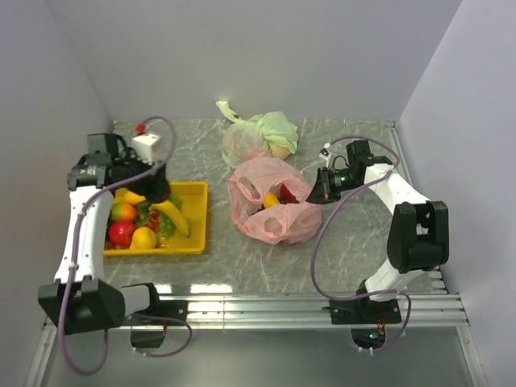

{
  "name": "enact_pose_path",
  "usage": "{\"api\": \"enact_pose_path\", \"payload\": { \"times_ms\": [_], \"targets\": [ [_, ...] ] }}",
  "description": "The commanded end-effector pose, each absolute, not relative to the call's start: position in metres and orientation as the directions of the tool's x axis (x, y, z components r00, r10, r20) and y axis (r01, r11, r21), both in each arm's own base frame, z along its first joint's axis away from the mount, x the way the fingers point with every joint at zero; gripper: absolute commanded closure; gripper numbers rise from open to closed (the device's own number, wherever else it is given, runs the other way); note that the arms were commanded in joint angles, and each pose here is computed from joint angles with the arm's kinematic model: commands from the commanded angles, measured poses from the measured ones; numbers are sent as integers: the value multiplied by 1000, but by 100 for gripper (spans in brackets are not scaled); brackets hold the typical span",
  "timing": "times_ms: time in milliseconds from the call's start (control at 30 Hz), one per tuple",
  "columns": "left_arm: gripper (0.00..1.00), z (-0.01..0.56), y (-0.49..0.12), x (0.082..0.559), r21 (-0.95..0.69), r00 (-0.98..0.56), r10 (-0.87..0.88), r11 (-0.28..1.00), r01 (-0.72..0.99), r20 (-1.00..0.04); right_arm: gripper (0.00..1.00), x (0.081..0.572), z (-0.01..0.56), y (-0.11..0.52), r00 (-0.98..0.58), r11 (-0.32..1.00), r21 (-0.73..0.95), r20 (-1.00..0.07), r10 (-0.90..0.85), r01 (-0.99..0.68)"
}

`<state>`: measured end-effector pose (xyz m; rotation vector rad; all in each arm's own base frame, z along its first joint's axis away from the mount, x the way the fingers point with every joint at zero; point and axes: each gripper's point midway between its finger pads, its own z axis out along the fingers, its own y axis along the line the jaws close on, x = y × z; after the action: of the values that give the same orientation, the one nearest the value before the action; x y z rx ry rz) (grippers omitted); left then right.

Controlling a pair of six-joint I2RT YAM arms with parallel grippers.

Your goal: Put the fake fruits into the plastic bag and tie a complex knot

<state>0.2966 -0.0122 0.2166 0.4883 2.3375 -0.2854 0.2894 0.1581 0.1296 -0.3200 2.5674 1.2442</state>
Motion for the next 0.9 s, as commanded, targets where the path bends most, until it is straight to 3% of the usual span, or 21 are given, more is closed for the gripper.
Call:
{"api": "enact_pose_path", "payload": {
  "times_ms": [0, 133, 233, 567, 700, 867],
  "targets": [
    [68, 242, -103, 274, -148, -501, 368, 672, 725, -783, 100, 296, 140, 164, -924, 590, 728, -374, -87, -350],
    [77, 233, -199, 253, -119, -350, 476, 448, 886, -807, 100, 299, 144, 165, -920, 581, 730, -381, -92, -360],
    [80, 229, -243, 258, -83, -267, 497, 360, 929, -826, 100, 301, 149, 167, -911, 575, 723, -398, -108, -384],
    [92, 253, -348, 347, 18, -142, 394, 375, 927, -908, 100, 288, 138, 165, -889, 588, 681, -425, -169, -437],
    [93, 230, -384, 336, 20, -114, 425, 298, 954, -898, 100, 294, 141, 165, -883, 589, 674, -440, -164, -445],
    [86, 177, -409, 299, -75, -151, 504, 168, 983, -850, 100, 305, 150, 164, -888, 581, 694, -444, -121, -426]
  ]
}}
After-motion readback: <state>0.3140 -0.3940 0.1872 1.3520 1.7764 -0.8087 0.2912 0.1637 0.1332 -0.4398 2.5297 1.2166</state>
